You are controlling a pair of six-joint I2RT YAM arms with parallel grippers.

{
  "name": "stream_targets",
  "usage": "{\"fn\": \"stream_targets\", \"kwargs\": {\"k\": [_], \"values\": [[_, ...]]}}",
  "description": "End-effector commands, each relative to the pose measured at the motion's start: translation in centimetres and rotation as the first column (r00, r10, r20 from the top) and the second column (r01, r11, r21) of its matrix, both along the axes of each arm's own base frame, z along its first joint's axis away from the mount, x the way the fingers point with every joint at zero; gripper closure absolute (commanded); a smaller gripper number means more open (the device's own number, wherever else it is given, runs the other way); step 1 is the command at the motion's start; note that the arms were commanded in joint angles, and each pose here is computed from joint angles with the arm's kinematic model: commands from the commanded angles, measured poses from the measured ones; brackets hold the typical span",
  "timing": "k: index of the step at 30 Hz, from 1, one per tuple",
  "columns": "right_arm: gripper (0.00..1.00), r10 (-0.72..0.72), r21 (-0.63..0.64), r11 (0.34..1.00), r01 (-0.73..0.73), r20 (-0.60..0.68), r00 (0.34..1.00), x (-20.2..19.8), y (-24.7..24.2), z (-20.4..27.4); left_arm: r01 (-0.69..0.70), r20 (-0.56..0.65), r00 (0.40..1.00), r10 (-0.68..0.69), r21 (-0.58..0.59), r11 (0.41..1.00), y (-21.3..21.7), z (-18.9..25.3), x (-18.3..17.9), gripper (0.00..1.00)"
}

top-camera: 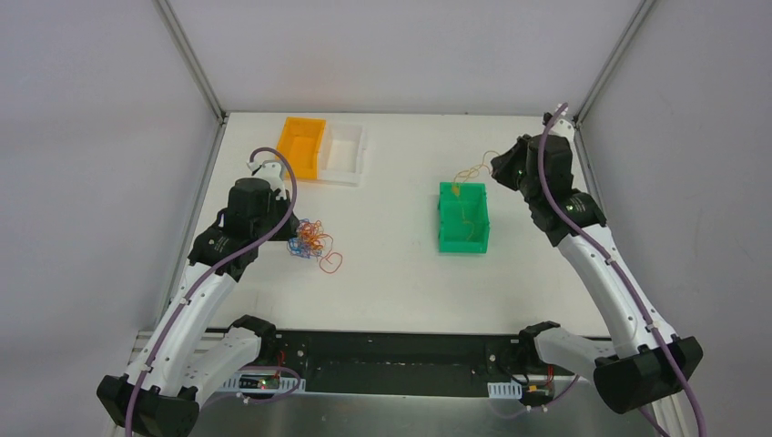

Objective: Untangle the cables

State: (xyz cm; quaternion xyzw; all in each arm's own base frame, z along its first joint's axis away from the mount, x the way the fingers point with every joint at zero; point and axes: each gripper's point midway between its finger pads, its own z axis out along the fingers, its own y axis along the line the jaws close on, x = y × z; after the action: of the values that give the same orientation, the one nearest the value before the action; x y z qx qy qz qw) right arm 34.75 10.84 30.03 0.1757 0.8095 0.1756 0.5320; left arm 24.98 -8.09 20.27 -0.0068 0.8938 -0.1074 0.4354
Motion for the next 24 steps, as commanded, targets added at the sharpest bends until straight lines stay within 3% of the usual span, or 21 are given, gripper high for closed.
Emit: {"fn": "stream_targets", "kwargs": {"k": [1,12,24], "values": [[1.0,-0.007,0.033,0.999,0.006,0.003,1.0,-1.3,-0.3,-0.9,-0.018,0.043,0.999,0.018,-0.011,1.0,0.1,0.7,0.6,1.0],[1.0,0.018,0.045,0.999,-0.014,-0.102,0.995,-5.7,-1.0,-5.8,-0.008,0.046,0.999,0.009,-0.01,1.0,0.1,0.9,0.6,1.0],[1.0,-0.037,-0.033,0.999,0.03,-0.217,0.976,-4.6,-1.7,-9.7,0.006,0.049,0.999,-0.006,-0.013,1.0,-0.1,0.8,0.4,1.0]]}}
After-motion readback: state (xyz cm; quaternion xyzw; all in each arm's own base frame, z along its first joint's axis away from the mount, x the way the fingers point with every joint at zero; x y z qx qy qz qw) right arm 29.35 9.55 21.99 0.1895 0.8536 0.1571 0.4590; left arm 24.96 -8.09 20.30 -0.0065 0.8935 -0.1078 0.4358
